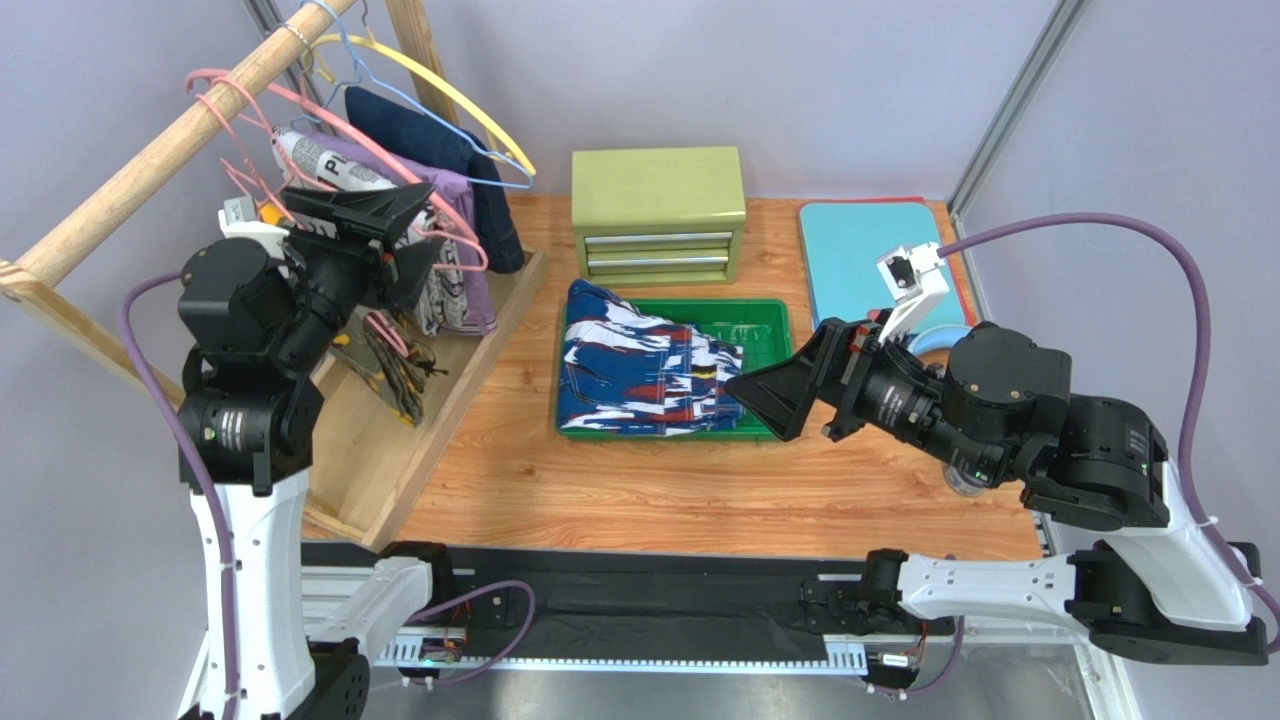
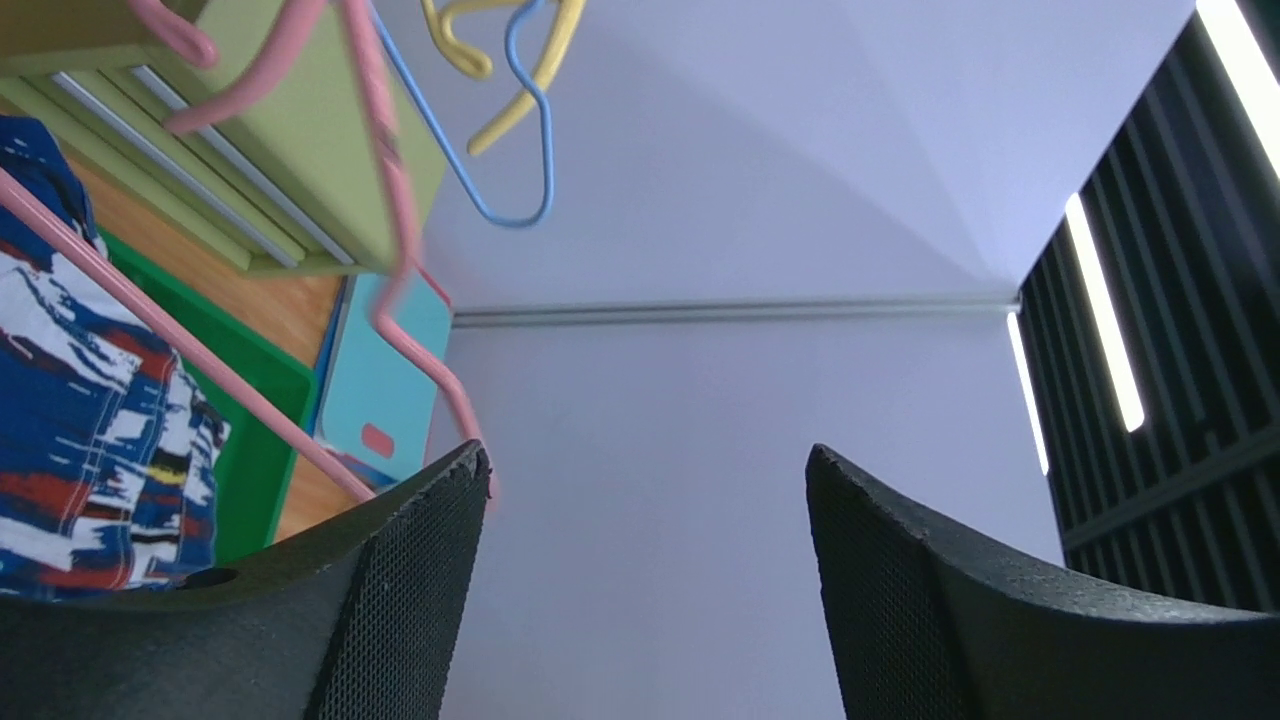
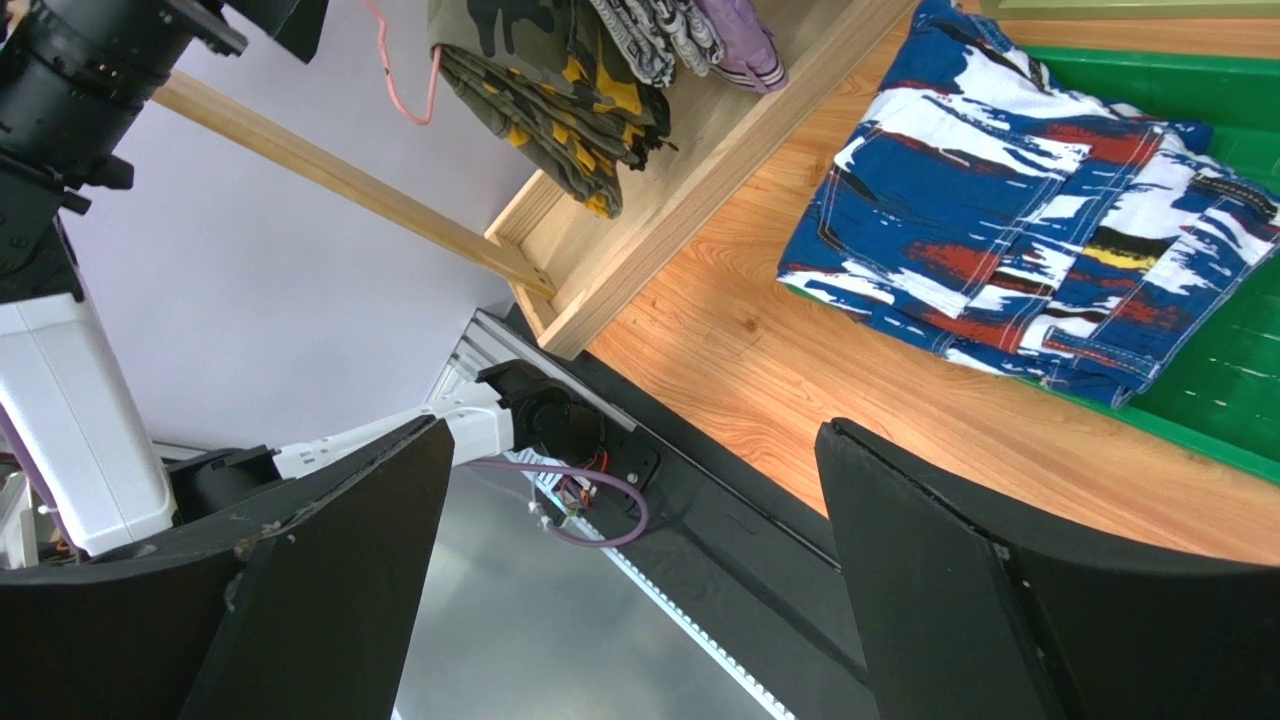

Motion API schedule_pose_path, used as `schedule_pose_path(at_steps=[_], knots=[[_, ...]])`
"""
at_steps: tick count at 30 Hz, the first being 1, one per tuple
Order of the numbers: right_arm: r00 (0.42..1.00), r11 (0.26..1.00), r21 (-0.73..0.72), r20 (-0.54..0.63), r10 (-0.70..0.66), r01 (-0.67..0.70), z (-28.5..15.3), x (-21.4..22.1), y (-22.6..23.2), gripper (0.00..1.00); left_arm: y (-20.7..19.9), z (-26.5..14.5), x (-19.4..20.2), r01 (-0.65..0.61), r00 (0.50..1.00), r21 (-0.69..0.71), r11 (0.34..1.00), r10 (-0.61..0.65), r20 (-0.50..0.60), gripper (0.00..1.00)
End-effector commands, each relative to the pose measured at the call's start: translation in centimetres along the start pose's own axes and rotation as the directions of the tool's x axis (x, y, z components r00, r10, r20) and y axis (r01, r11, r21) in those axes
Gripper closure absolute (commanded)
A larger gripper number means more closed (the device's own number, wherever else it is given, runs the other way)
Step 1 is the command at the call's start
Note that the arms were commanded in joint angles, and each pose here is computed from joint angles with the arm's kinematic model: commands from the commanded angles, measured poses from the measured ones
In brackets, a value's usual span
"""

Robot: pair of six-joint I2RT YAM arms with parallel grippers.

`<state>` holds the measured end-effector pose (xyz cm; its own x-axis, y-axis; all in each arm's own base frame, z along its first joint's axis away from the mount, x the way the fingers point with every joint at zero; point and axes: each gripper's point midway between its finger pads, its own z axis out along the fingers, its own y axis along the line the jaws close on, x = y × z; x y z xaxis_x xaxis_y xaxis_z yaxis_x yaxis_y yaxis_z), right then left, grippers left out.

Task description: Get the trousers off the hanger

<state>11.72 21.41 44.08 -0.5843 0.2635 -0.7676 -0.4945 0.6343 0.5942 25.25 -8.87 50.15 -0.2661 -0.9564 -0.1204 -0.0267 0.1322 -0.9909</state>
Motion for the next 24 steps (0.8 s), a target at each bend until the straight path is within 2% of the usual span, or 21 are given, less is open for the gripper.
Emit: schedule_pose_path(at_steps=[1, 9, 15, 20, 24], knots=[[0.999, 0.998, -0.050, 0.016, 0.042, -0.041, 0.4, -0.4, 1.4, 0.02, 0.1, -2.8, 3.5, -0.048, 0.983, 0.044, 0.998, 0.055, -0.173, 0.15], [0.996, 0.995, -0.038, 0.006, 0.092, -0.091, 0.9, 0.5, 0.9, 0.02, 1.5, -7.6, 7.1, -0.140, 0.933, 0.123, 0.982, 0.173, -0.316, 0.15], [0.984, 0.984, -0.008, 0.005, 0.176, -0.176, 1.6, 2.3, -0.6, 0.02, 3.8, -10.9, 9.8, -0.306, 0.819, 0.211, 0.928, 0.370, -0.439, 0.15], [0.955, 0.954, 0.028, 0.012, 0.297, -0.297, 2.7, 4.9, -2.7, 0.01, 5.6, -12.9, 12.1, -0.343, 0.685, 0.334, 0.878, 0.477, -0.551, 0.13], [0.896, 0.896, -0.002, 0.020, 0.443, -0.443, 4.2, 7.6, -4.0, 0.00, 7.0, -14.0, 13.0, -0.341, 0.628, 0.388, 0.856, 0.515, -0.583, 0.11]])
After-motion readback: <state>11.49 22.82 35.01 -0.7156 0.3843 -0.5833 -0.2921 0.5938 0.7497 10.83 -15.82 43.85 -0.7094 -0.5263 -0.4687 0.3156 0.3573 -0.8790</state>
